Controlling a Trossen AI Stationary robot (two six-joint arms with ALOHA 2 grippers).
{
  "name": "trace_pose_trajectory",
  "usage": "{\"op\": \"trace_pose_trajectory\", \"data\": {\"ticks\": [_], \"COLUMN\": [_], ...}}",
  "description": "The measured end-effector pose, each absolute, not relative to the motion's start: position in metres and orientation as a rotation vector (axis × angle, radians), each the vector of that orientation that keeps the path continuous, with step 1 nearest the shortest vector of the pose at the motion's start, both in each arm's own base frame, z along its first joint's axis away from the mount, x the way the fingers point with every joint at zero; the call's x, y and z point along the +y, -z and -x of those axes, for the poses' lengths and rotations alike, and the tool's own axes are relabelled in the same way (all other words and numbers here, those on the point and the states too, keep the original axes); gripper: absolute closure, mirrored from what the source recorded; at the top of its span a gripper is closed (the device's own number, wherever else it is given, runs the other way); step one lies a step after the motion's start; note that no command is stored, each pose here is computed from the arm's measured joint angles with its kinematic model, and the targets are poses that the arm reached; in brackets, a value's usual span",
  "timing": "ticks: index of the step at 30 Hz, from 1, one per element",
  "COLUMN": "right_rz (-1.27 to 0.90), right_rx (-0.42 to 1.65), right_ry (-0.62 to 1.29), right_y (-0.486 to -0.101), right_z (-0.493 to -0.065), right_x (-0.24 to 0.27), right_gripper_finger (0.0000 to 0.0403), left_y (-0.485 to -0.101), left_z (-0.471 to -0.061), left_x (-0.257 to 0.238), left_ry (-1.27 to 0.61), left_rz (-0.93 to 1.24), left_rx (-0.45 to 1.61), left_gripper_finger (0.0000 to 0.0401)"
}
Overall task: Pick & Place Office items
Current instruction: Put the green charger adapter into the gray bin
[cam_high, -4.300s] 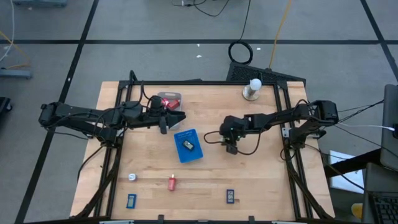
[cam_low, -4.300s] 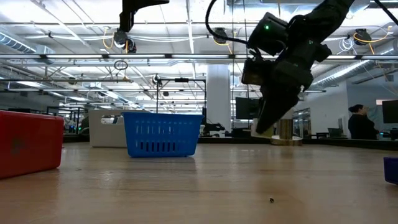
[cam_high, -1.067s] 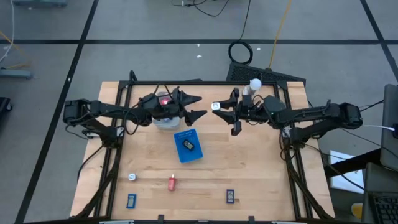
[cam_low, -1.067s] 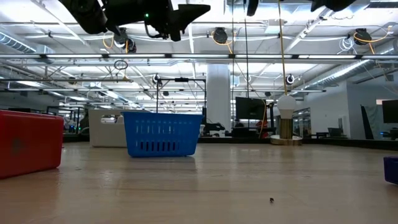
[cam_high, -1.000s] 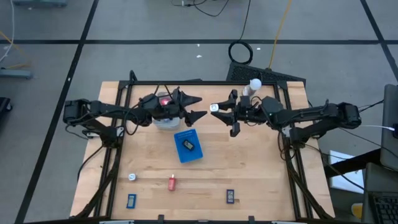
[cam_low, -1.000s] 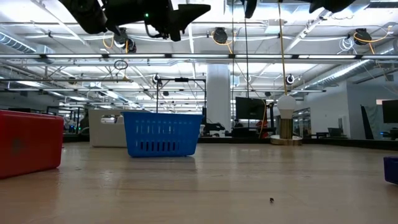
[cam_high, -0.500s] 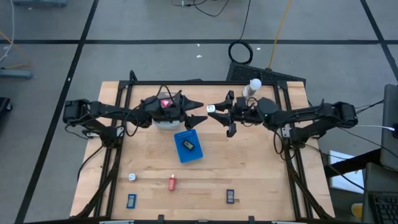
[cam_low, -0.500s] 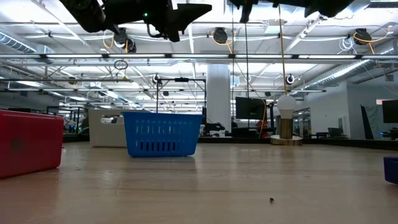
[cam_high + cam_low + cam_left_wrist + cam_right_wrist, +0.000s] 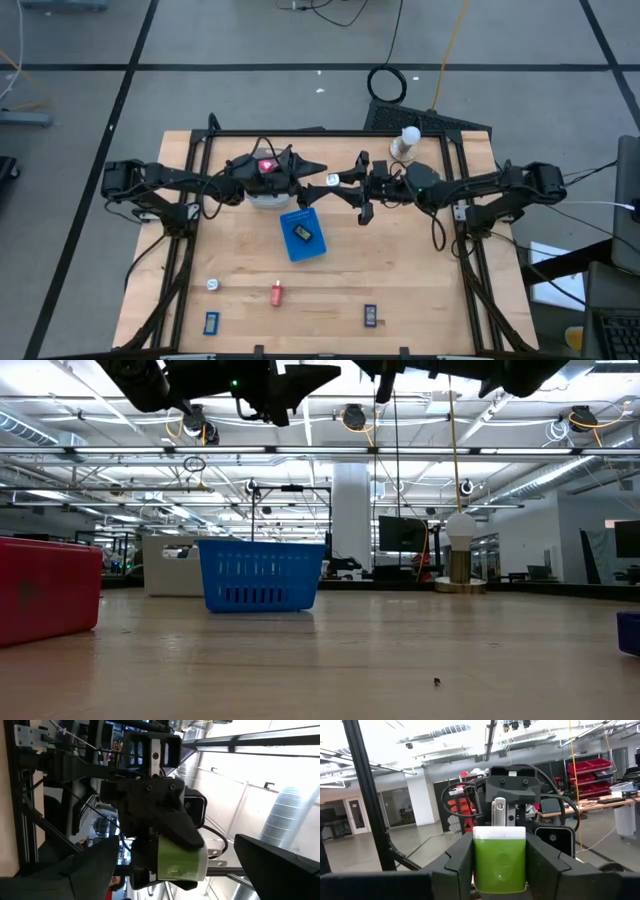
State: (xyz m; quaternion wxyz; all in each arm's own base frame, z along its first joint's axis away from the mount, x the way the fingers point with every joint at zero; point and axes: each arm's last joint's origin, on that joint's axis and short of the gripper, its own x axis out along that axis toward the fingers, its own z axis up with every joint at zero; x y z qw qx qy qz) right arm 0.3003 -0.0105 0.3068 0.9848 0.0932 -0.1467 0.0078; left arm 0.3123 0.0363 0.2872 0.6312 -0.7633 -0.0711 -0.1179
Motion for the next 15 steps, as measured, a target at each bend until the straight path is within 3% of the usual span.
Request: {"op": "trace_pose_trajectory", "data": {"ticks": [15], "right_rz": [-0.162], "right_rx": [-0.271], "right_ry": [-0.009], "right_y": [-0.3015], "right_z": [-0.3037], "right_x": [-0.0106], "right_gripper_finger": [0.0278], "left_y": [-0.2928], "left_z": [-0.3105], "left_x": [0.0354], "left_ry": [0.319], "left_rz": [1.750], "left_rx": [-0.207], "left_gripper_finger": [0.0004]}}
